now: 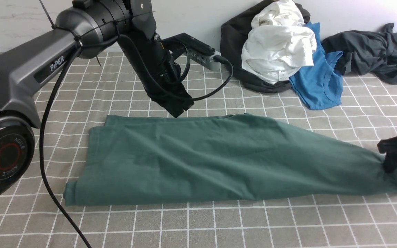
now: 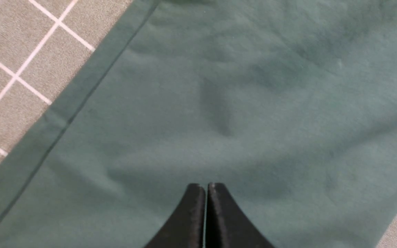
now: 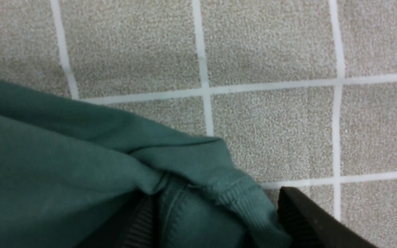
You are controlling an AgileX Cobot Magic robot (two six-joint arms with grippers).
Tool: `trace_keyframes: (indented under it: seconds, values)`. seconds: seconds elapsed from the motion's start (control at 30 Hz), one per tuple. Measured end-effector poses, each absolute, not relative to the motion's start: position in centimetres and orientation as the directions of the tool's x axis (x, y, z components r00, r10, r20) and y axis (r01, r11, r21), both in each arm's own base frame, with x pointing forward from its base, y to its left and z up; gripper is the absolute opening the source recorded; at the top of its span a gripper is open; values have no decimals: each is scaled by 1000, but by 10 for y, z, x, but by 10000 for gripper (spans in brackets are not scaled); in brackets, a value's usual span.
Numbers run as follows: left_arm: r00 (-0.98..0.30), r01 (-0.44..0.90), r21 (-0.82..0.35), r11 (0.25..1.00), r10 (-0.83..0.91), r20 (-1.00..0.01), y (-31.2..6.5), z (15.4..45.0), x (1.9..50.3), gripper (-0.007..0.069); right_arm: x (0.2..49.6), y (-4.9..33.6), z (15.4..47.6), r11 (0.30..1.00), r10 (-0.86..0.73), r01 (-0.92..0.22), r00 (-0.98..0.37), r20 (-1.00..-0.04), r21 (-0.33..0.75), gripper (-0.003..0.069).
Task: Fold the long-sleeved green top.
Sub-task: Use the right arm to clamp the right edge of the fabric, then use the right arm to drag the right edge of the fabric to the left and folds it over the left edge
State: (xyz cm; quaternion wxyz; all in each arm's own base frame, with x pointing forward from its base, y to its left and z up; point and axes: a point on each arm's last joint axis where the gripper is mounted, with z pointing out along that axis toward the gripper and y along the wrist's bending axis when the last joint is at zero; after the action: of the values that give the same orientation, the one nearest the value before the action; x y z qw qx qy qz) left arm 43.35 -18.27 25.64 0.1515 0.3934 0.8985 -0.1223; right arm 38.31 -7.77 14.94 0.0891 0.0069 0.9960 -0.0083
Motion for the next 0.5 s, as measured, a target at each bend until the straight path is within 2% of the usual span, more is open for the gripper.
trace_keyframes:
  seconds: [0.03, 0.07, 0.13, 0.2, 0.27, 0.33, 0.43, 0.5]
  values:
    - [-643, 745, -96, 660, 672, -368, -182, 257, 434, -8, 384, -77, 151, 1000, 7, 9, -986, -165, -8, 323]
    - [-642, 745, -94, 660, 673, -368, -182, 257, 433, -8, 385, -77, 152, 1000, 5, 7, -986, -167, -9, 312]
    - [-628, 748, -34, 663, 689, -362, -177, 266, 432, -8, 387, -77, 162, 1000, -21, -20, -988, -151, -5, 136]
    - [-613, 740, 52, 671, 704, -358, -167, 284, 429, -8, 388, -77, 176, 999, -38, -38, -986, -159, -5, 64]
    - [-616, 717, 107, 688, 699, -363, -158, 299, 426, -8, 387, -77, 189, 999, -49, -48, -984, -173, -9, 63]
    - [-639, 636, 208, 743, 659, -397, -135, 337, 416, -8, 386, -76, 227, 998, -69, -64, -968, -241, -29, 65]
    - [-657, 543, 258, 799, 595, -462, -114, 376, 401, -8, 381, -74, 271, 997, -79, -66, -939, -334, -50, 65]
    - [-646, 440, 299, 847, 529, -549, -91, 423, 372, -8, 372, -61, 328, 994, -107, -93, -890, -443, -52, 65]
